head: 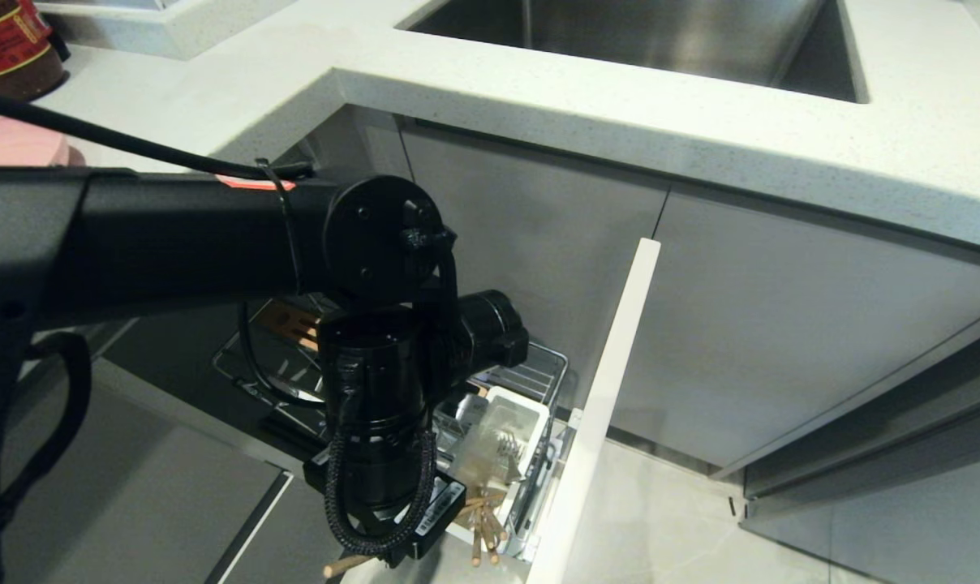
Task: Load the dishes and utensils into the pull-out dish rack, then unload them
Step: Pick up the chopsticks and place it in the cupboard
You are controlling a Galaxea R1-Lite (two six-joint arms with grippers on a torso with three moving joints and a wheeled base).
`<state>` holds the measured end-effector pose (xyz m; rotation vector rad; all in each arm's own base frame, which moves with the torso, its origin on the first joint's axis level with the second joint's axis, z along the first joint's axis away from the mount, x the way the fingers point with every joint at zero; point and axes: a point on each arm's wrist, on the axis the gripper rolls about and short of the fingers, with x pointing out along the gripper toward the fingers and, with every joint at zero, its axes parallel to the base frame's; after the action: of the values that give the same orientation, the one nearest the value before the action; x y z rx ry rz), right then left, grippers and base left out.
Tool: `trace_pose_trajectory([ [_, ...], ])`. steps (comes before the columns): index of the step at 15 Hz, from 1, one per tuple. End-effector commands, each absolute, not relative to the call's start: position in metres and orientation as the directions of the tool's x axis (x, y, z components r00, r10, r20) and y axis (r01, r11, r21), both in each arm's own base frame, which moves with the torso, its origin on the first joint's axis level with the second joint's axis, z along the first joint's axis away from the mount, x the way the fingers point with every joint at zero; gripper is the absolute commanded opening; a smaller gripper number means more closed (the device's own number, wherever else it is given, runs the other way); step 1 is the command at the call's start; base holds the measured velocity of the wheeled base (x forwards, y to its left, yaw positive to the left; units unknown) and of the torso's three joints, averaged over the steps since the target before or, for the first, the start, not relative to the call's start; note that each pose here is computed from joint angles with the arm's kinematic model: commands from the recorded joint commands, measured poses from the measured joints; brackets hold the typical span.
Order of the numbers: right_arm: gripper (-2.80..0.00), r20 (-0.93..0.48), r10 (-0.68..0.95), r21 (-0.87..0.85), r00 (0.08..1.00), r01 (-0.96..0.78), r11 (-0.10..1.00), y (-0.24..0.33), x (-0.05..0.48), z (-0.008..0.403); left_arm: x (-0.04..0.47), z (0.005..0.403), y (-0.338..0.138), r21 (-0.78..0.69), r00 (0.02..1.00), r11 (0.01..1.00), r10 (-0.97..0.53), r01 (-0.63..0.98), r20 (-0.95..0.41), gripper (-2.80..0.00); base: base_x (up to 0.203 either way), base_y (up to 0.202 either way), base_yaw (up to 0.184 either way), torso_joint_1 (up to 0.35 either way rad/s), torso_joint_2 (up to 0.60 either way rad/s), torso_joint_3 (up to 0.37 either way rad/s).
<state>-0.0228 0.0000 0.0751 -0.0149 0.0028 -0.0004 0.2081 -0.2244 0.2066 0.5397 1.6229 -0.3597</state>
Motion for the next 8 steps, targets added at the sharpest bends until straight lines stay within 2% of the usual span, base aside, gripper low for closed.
trace_pose_trajectory([
  [1, -2.80, -0.003, -0.001, -0.015, 1.000, 0.001, 1.000, 0.000, -0.023, 0.075, 0.214, 0.198, -0.230, 0.086, -0.075, 0.845, 0.147, 0.528, -0.986, -2.80, 0.000, 0.000, 0.000, 0.000, 0.00, 0.000],
  [8, -2.80, -0.003, -0.001, -0.015, 1.000, 0.001, 1.000, 0.000, -0.023, 0.075, 0.224, 0.183, -0.241, 0.050, -0.126, 0.861, 0.131, 0.506, -0.983, -2.80, 0.000, 0.000, 0.000, 0.000, 0.00, 0.000],
])
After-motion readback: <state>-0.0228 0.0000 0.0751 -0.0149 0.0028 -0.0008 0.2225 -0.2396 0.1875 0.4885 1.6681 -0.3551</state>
